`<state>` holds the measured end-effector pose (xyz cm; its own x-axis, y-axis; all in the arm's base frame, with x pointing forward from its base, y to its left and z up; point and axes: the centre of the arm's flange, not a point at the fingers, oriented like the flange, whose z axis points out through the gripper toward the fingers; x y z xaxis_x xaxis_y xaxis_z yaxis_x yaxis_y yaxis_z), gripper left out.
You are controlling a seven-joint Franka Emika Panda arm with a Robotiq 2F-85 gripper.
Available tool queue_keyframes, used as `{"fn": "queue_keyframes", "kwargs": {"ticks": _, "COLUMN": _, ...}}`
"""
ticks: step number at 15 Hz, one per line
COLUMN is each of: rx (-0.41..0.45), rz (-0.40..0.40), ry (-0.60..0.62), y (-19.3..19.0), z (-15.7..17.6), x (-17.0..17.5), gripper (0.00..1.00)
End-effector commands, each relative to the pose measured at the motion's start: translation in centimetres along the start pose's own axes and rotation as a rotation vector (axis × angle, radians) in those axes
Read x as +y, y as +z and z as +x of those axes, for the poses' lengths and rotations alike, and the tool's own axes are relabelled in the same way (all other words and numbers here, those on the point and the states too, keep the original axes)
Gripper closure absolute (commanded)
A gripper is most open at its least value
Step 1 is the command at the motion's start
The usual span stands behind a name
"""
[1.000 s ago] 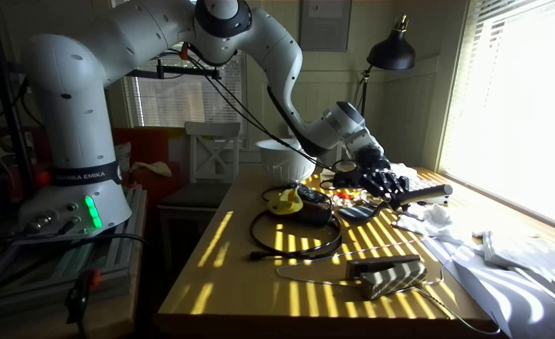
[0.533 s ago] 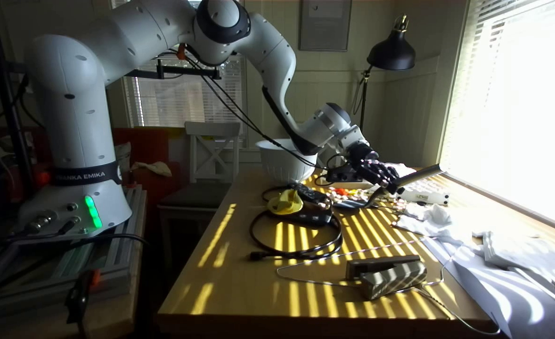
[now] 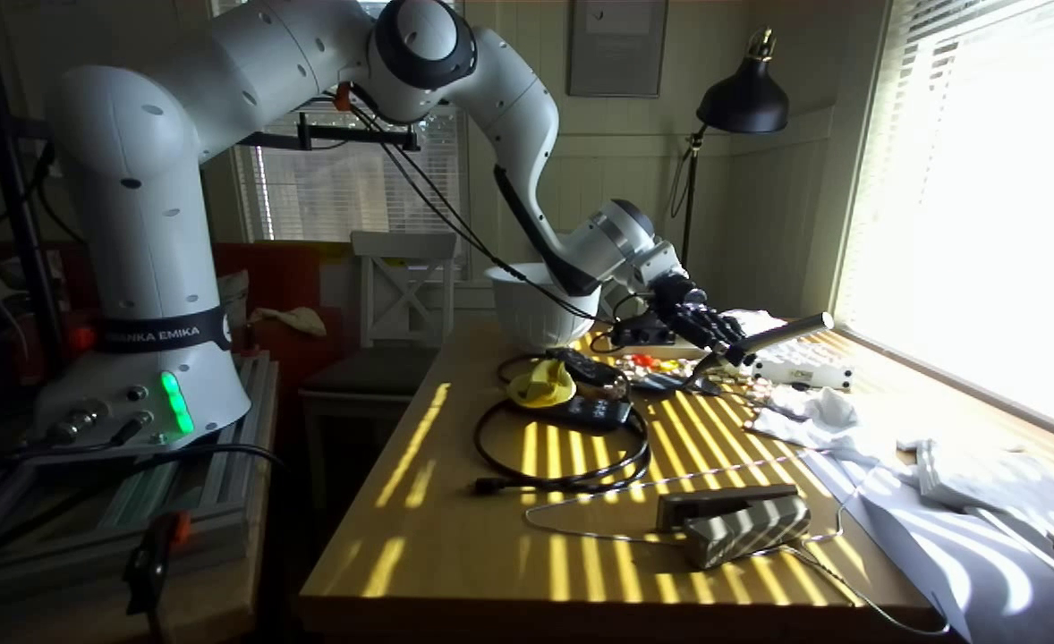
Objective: Pick up the spatula and scoop up the white blocks then put them into the colander
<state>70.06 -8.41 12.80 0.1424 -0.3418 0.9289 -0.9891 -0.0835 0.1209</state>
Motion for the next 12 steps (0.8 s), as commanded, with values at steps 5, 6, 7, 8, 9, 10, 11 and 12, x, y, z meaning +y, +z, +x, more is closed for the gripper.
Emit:
{"fn": "queue_keyframes", "kwargs": {"ticks": 5, "rx": -0.048, "rz": 0.024, "ry": -0.019, "y": -2.2, "z": -2.5, "x": -0.5, "gripper": 0.94}}
{"fn": "queue_keyframes", "kwargs": {"ticks": 6, "rx": -0.058, "rz": 0.014, "ry": -0.018, "y": -1.8, "z": -2.3, "x": -0.6, "gripper": 0.94}}
{"fn": "queue_keyframes", "kwargs": {"ticks": 7, "rx": -0.078, "rz": 0.001, "ry": -0.019, "y": -1.3, "z": -2.1, "x": -0.6, "gripper": 0.94}}
{"fn": "queue_keyframes", "kwargs": {"ticks": 8, "rx": -0.099, "rz": -0.018, "ry": -0.01, "y": -0.5, "z": -1.8, "x": -0.7, "gripper": 0.94}}
{"fn": "queue_keyframes", "kwargs": {"ticks": 9, "rx": -0.124, "rz": -0.04, "ry": -0.004, "y": 0.4, "z": -1.6, "x": -0.6, "gripper": 0.94}}
{"fn": "queue_keyframes", "kwargs": {"ticks": 10, "rx": -0.156, "rz": -0.067, "ry": 0.0, "y": 1.3, "z": -1.4, "x": -0.5, "gripper": 0.94}}
{"fn": "queue_keyframes", "kwargs": {"ticks": 11, "rx": -0.19, "rz": -0.091, "ry": 0.002, "y": 2.2, "z": -1.2, "x": -0.2, "gripper": 0.94}}
{"fn": "queue_keyframes", "kwargs": {"ticks": 12, "rx": -0.216, "rz": -0.117, "ry": 0.017, "y": 3.1, "z": -0.8, "x": -0.1, "gripper": 0.94}}
